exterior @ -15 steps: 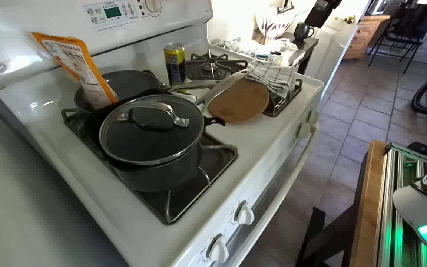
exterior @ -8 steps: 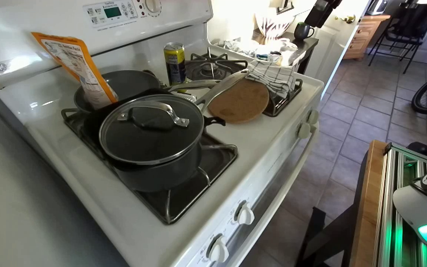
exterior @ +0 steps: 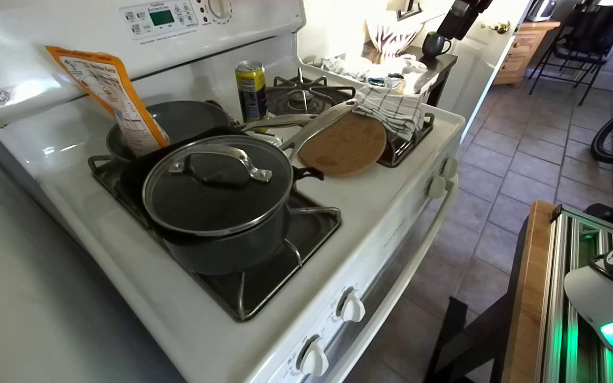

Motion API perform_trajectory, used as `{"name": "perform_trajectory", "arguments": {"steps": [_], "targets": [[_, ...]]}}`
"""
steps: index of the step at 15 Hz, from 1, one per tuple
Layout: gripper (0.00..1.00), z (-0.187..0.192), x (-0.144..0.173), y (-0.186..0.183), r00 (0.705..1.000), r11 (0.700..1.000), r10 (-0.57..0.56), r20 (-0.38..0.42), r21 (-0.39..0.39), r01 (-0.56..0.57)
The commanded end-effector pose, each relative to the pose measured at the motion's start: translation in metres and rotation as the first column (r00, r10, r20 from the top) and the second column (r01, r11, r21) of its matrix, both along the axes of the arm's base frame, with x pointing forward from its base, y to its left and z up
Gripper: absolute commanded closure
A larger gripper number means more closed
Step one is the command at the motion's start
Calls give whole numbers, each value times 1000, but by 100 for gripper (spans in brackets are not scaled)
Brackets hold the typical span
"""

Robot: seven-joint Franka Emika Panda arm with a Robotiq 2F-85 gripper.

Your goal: Unfold the white towel from bottom to top.

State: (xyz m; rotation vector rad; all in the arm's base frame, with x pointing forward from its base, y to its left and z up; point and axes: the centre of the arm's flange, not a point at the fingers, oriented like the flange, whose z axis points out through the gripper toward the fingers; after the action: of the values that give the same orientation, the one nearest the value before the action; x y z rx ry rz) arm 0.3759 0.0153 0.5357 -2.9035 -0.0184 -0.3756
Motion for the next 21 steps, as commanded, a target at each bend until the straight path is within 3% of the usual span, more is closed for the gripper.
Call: {"name": "perform_trajectory", "arguments": {"steps": [1, 6, 7, 11, 12, 13, 15, 21], "targets": [[0, -14, 8, -60, 981, 981, -192, -25, -4, 192], [0, -55, 8, -143, 893, 896, -444, -73, -16, 444], [0, -34, 2, -130, 932, 934, -357, -61, -3, 357], [0, -52, 6, -148, 905, 909, -416, -87, -10, 417], [0, -53, 10, -147, 872, 877, -479, -99, -14, 480], [0, -58, 14, -145, 821, 828, -560, -109, -31, 560], [0, -67, 15, -144, 762, 772, -632, -140, -31, 635], [0, -120, 28, -137, 548, 575, -796, -257, -39, 817]]}}
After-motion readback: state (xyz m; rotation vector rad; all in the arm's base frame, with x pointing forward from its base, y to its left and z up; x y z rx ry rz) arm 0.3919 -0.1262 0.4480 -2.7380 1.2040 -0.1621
